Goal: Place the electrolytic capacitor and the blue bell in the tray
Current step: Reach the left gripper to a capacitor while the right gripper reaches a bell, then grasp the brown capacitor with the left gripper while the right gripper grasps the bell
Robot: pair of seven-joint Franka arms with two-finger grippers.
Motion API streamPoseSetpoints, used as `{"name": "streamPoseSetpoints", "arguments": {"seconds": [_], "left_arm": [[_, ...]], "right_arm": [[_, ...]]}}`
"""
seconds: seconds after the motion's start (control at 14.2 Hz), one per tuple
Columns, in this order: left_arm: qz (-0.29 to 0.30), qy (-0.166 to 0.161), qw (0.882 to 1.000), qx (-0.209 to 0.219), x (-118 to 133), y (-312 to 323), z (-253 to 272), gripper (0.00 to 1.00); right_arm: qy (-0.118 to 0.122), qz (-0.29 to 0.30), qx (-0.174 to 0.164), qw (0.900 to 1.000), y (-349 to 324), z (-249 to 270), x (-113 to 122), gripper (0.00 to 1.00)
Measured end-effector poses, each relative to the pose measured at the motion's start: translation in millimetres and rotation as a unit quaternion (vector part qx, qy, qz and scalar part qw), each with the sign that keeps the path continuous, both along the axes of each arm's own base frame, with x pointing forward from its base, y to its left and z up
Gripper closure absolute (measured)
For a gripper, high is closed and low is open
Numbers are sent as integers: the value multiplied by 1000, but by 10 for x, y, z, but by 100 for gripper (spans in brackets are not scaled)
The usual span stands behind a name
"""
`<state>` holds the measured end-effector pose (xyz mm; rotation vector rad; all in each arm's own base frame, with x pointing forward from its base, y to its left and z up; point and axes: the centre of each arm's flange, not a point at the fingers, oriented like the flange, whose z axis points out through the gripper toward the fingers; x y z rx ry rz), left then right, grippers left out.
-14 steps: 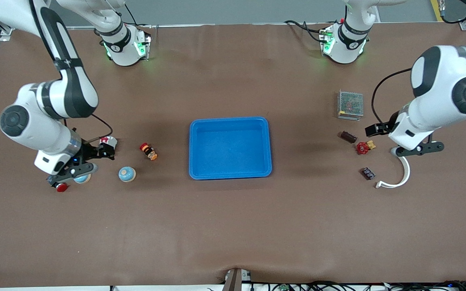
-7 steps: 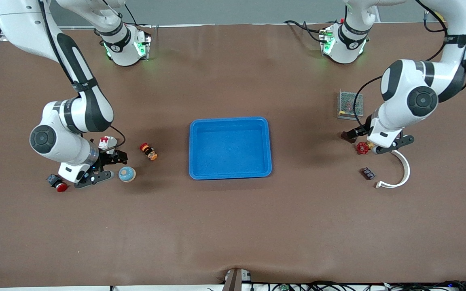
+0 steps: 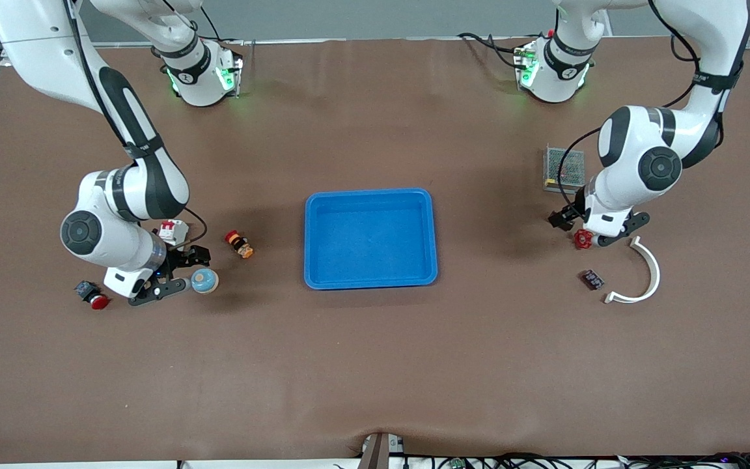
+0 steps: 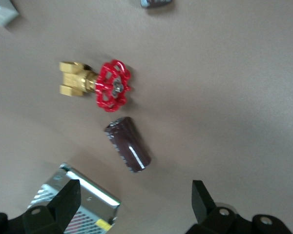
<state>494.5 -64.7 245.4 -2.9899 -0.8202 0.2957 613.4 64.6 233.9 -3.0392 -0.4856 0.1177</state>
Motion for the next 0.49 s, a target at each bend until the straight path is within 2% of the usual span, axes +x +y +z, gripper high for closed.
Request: {"name": "streamPoseSetpoints", "arguments": {"seconds": [0.42,0.49], "left_arm": [[64,23,998,-8,1,159,-411,2],[73,25,997,-6,5,157,-442,8]], "right_arm": [[-3,0,2,1000,36,-216,157,0],[-4,0,2,1000,30,-242,173,0]]}}
